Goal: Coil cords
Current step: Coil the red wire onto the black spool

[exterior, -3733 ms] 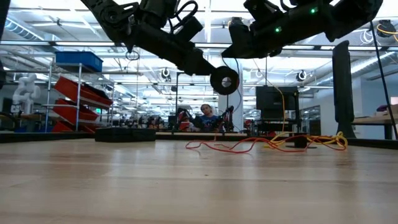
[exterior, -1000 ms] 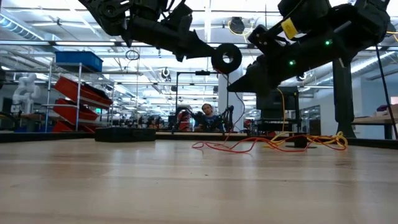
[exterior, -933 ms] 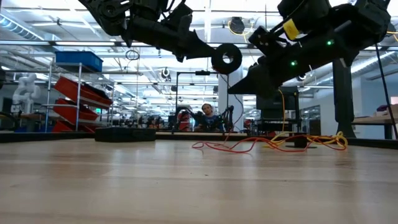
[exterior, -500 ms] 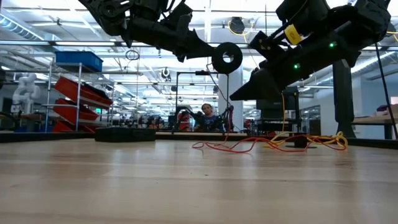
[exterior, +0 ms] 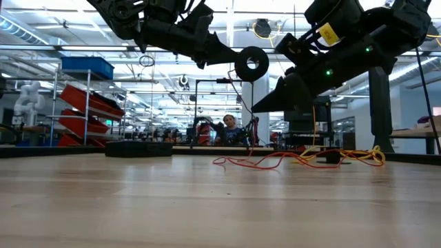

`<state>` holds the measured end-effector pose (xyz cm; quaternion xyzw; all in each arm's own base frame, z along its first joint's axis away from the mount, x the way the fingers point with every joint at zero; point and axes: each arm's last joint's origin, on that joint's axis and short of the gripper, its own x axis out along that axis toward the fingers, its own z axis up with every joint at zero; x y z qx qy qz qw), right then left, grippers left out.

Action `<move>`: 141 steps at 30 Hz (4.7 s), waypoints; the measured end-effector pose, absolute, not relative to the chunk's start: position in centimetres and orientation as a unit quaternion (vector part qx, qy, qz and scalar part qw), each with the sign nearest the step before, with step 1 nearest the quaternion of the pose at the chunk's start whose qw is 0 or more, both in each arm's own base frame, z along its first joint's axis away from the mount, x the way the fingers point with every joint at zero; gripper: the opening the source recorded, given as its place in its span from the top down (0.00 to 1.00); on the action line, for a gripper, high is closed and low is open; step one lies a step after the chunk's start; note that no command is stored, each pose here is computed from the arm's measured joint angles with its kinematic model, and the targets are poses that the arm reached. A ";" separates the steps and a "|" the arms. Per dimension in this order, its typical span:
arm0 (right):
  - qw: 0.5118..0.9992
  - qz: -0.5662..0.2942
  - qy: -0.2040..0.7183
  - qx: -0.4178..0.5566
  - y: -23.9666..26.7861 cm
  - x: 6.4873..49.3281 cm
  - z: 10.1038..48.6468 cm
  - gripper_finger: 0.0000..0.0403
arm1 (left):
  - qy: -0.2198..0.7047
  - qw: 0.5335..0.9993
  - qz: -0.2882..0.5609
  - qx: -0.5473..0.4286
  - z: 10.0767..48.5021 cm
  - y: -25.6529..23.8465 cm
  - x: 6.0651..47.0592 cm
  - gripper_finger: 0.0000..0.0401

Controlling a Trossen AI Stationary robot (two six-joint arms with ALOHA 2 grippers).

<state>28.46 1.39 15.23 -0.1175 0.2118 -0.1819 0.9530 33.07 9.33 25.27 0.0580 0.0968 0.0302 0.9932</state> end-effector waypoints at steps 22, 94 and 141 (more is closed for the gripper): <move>0.961 -0.157 0.214 -0.083 -0.5 28.6 15.2 0.81 | 0.096 0.993 0.030 0.057 25.3 9.3 33.1 1.00; 0.926 -0.298 0.233 -0.009 -3.3 28.2 13.7 1.00 | 0.224 0.973 -0.011 0.055 23.4 9.3 31.7 1.00; 0.940 -0.307 0.112 -0.097 -2.1 30.4 20.1 1.00 | 0.060 0.970 0.219 0.088 23.3 9.0 35.3 1.00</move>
